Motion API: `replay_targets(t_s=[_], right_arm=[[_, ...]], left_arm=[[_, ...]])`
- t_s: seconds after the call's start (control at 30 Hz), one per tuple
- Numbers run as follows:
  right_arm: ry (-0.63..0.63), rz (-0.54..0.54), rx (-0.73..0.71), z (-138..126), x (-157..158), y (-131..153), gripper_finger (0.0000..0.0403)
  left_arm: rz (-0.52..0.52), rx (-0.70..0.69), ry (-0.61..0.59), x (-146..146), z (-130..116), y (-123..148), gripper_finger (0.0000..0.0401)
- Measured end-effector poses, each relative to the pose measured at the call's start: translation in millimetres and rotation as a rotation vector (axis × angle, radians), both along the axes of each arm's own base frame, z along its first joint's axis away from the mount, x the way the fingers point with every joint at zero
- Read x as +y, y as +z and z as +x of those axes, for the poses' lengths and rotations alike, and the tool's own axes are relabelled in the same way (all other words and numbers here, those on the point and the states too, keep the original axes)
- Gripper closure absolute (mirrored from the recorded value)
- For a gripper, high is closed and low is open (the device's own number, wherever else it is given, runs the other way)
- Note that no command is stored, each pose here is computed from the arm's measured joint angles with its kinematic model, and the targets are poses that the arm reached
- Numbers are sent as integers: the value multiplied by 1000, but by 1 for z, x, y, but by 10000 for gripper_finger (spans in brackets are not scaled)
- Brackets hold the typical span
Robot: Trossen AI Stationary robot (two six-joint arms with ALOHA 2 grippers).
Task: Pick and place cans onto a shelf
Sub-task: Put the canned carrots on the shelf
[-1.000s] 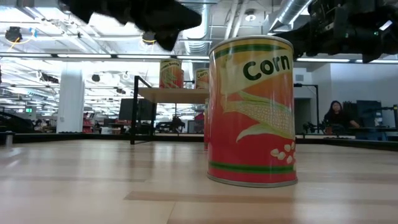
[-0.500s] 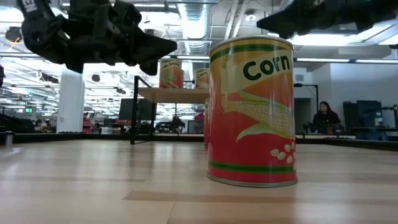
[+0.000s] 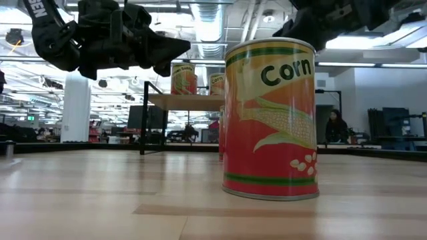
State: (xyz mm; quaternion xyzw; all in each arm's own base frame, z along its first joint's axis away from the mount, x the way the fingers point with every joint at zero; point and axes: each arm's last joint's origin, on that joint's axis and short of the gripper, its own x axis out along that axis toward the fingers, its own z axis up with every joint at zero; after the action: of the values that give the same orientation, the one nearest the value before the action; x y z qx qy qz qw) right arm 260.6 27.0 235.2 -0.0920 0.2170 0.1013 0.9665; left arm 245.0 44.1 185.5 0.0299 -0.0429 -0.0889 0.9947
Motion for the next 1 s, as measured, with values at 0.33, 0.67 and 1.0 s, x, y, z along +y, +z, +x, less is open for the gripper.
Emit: replay_targets(t_s=[0.33,0.67,1.0], right_arm=[[-135,58,22,4,-6,-5,327],[-161,67,54,1,7,-7,237],[-126,67,185,-4,24,-4,185]], left_arm=[[6,8,14,1,0,-1,401],[11,2,54,2,0,-1,401],[27,-2,81,3,0,0,401]])
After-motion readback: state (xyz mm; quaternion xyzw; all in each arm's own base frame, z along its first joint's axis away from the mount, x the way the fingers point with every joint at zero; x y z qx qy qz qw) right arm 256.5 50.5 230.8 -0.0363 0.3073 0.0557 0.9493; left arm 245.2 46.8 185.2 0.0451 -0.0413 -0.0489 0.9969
